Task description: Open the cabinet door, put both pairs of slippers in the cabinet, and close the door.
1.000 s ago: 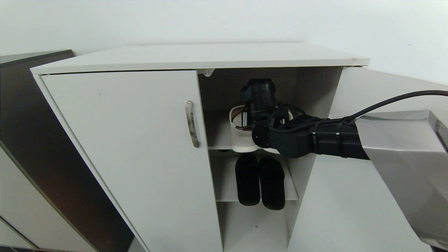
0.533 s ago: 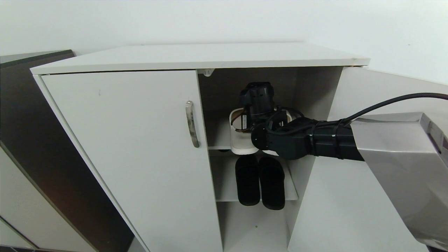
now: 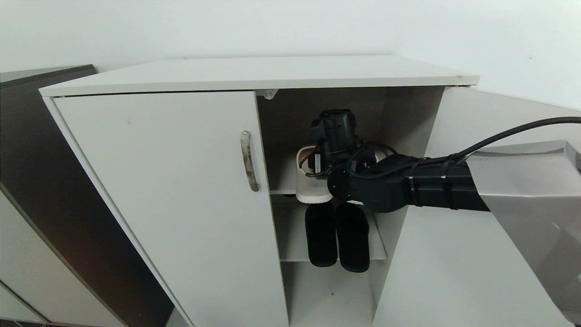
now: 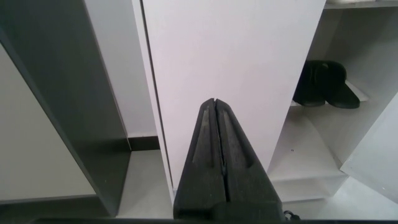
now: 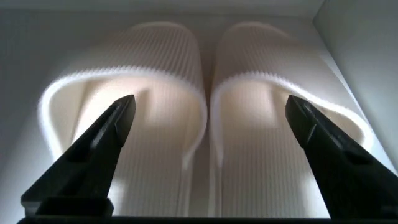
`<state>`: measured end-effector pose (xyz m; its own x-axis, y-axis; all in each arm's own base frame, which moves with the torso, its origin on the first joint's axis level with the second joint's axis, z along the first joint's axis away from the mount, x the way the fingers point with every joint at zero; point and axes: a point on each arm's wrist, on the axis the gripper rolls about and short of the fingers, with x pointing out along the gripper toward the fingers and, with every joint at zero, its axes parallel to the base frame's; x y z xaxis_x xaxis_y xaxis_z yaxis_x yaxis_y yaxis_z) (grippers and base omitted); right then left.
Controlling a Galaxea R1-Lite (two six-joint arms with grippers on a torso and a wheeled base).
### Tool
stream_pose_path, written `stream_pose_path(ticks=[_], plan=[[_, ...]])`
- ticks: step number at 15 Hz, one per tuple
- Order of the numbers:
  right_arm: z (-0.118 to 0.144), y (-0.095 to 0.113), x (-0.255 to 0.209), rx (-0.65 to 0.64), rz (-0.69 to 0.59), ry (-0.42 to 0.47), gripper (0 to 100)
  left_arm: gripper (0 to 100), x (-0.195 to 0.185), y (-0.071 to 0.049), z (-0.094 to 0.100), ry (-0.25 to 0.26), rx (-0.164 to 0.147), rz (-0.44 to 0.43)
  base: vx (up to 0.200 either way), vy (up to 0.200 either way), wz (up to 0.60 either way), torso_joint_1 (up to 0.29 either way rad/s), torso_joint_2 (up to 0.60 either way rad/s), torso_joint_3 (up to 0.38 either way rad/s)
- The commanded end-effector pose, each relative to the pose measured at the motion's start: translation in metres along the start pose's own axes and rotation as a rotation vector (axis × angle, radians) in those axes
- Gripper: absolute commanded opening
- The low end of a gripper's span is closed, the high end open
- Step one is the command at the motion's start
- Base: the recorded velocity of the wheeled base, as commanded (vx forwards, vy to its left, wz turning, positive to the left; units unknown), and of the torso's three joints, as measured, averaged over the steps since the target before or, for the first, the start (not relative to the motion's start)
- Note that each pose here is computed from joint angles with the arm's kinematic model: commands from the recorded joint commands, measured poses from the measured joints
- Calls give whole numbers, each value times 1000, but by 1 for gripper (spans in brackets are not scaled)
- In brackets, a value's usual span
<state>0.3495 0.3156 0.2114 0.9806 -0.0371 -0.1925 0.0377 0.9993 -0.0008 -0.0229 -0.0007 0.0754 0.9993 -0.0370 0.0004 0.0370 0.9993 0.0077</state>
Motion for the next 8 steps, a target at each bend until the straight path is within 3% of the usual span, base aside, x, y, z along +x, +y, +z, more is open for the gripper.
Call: stream_pose_path(ticks=[1,5,6,8], plan=[[13,-8,-28,16,12,-9,100,0,0,0,0,0,0,-1,0,0,0,0,0,0],[8,-30,-93,30,67,23,100,0,0,0,0,2,1,-1,0,0,0,0,0,0],[3,-37,-107,32,89,19,0,0,0,0,0,2,1,-1,0,0,0,0,0,0],[-4,-50,-128,48,123,0,0,0,0,0,0,2,1,-1,0,0,0,0,0,0]])
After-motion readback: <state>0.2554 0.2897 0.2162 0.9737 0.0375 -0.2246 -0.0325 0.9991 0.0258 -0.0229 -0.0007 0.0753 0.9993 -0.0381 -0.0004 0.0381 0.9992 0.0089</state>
